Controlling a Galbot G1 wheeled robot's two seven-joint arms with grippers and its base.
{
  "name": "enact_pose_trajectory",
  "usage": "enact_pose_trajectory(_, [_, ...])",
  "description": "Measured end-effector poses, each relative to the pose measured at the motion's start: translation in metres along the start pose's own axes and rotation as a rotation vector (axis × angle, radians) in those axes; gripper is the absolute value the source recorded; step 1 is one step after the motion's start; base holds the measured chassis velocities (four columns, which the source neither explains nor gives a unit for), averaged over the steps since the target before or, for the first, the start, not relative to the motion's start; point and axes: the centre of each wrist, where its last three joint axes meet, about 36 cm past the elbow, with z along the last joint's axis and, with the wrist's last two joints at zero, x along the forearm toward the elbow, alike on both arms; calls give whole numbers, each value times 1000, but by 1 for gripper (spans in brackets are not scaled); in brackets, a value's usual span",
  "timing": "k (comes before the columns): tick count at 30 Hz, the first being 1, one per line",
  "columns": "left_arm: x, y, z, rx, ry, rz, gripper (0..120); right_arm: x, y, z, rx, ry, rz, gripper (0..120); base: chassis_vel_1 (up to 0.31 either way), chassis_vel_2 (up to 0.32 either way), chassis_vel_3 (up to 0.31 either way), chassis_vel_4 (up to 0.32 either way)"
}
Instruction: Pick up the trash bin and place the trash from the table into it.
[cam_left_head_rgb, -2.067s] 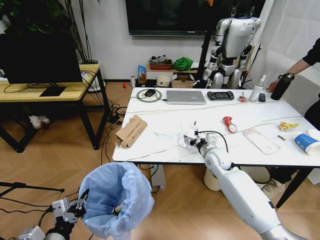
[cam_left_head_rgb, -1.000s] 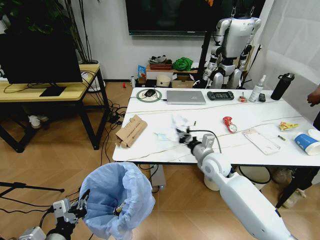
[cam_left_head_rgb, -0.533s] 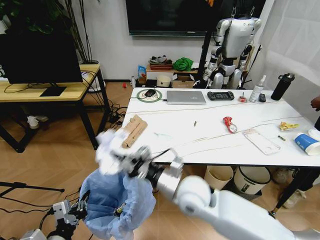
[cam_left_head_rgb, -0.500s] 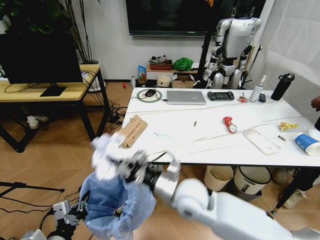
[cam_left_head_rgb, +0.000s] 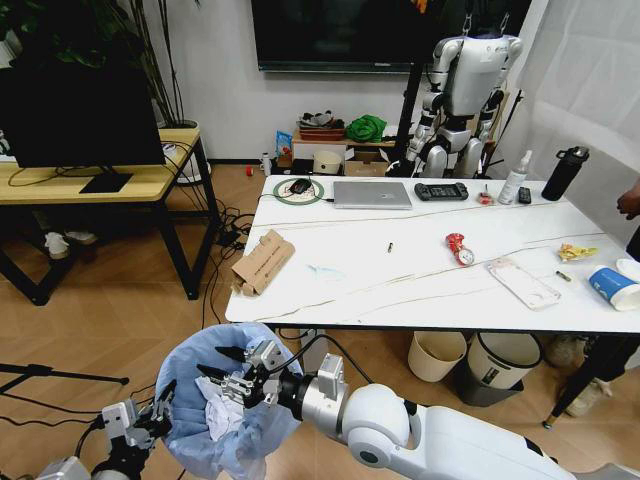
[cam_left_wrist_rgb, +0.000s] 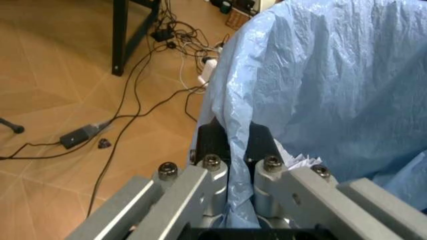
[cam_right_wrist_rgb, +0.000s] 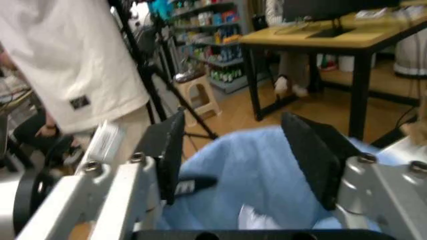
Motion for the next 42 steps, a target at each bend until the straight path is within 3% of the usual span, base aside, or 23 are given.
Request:
enact_pose_trajectory(4, [2, 4, 1, -8, 5, -15, 0, -38, -8, -29, -9, -91, 124, 75, 0, 0, 0, 0])
enact_pose_trajectory(10, [7, 10, -2, -24, -3, -40, 0, -102, -26, -45, 17, -77, 333, 97, 0, 0, 0, 0])
enact_pose_trajectory(17, [10, 15, -4, -30, -13, -54, 0, -153, -57, -35, 87, 52, 552, 100, 0, 0, 0, 0])
enact_pose_trajectory(22, [9, 14, -5, -28, -18, -52, 0, -176, -65, -29, 138, 89, 639, 100, 0, 0, 0, 0])
enact_pose_trajectory(42, [14, 12, -14, -29, -37, -40, 0, -199, -94, 14, 237, 303, 716, 100, 0, 0, 0, 0])
